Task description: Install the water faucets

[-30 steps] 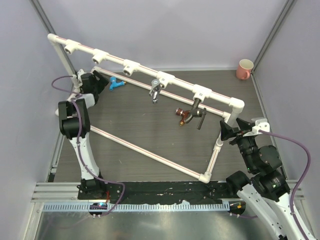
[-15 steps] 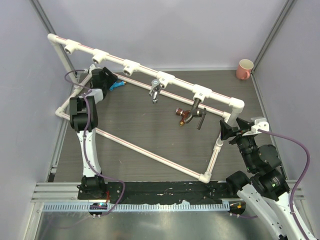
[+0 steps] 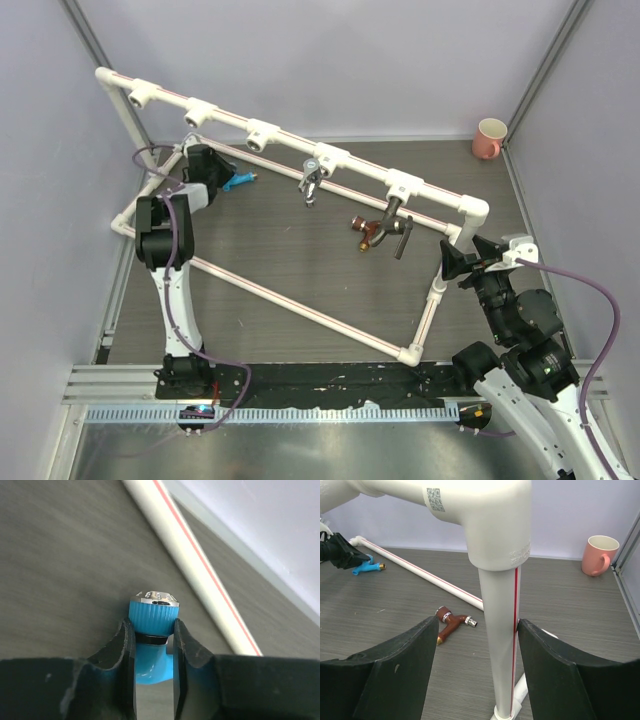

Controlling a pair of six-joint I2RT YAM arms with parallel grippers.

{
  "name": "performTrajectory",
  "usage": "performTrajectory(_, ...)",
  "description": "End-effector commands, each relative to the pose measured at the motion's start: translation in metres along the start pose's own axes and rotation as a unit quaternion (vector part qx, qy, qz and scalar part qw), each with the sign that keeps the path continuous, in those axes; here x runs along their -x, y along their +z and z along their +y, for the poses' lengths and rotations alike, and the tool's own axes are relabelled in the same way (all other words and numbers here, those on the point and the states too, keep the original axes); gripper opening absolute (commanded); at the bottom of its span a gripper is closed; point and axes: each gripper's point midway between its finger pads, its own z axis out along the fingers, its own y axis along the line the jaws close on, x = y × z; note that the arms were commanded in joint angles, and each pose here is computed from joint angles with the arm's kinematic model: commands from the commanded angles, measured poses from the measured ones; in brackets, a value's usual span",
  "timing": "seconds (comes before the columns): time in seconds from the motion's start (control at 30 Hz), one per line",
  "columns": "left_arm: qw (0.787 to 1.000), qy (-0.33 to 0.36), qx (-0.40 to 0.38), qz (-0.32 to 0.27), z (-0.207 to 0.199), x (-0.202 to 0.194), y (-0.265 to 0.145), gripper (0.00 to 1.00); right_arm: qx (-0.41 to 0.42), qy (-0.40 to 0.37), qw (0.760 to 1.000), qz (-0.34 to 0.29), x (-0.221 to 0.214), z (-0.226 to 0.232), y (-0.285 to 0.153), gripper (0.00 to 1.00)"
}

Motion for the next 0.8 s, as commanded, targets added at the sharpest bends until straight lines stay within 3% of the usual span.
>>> performTrajectory(0.0, 1.0, 0.011, 0.009, 0.012, 0.0, -0.013, -0.044, 0.02, 0.017, 0.013, 0.999, -0.038, 0.024, 0.006, -0.003, 0.7)
performTrajectory(0.07, 1.0, 0.008, -0.013, -0.017, -0.018, 0.001, -0.066, 0.0, 0.018, 0.015, 0.999, -0.043, 0.027, 0.006, -0.005, 0.7)
performTrajectory(0.13, 1.0, 0.0, -0.003, -0.017, -0.008, -0.008, -0.082, 0.0, 0.025, 0.017, 0.998, -0.048, 0.033, 0.007, -0.008, 0.7)
performTrajectory(0.17, 1.0, 0.007, -0.025, -0.014, -0.033, -0.015, -0.096, 0.0, 0.03, 0.017, 0.998, -0.048, 0.034, 0.009, -0.009, 0.7)
performTrajectory(0.33, 1.0, 0.009, -0.008, -0.019, -0.033, -0.039, -0.142, 0.0, 0.06, 0.021, 0.997, -0.053, 0.047, 0.018, -0.016, 0.68)
performTrajectory(0.5, 1.0, 0.004, -0.024, -0.018, -0.048, -0.064, -0.192, 0.0, 0.146, 0.007, 0.989, -0.036, 0.053, 0.047, -0.025, 0.68)
performTrajectory(0.77, 0.995, -0.046, -0.08, -0.022, -0.081, -0.088, -0.269, 0.0, 0.327, 0.04, 0.942, 0.056, 0.034, 0.115, -0.038, 0.68)
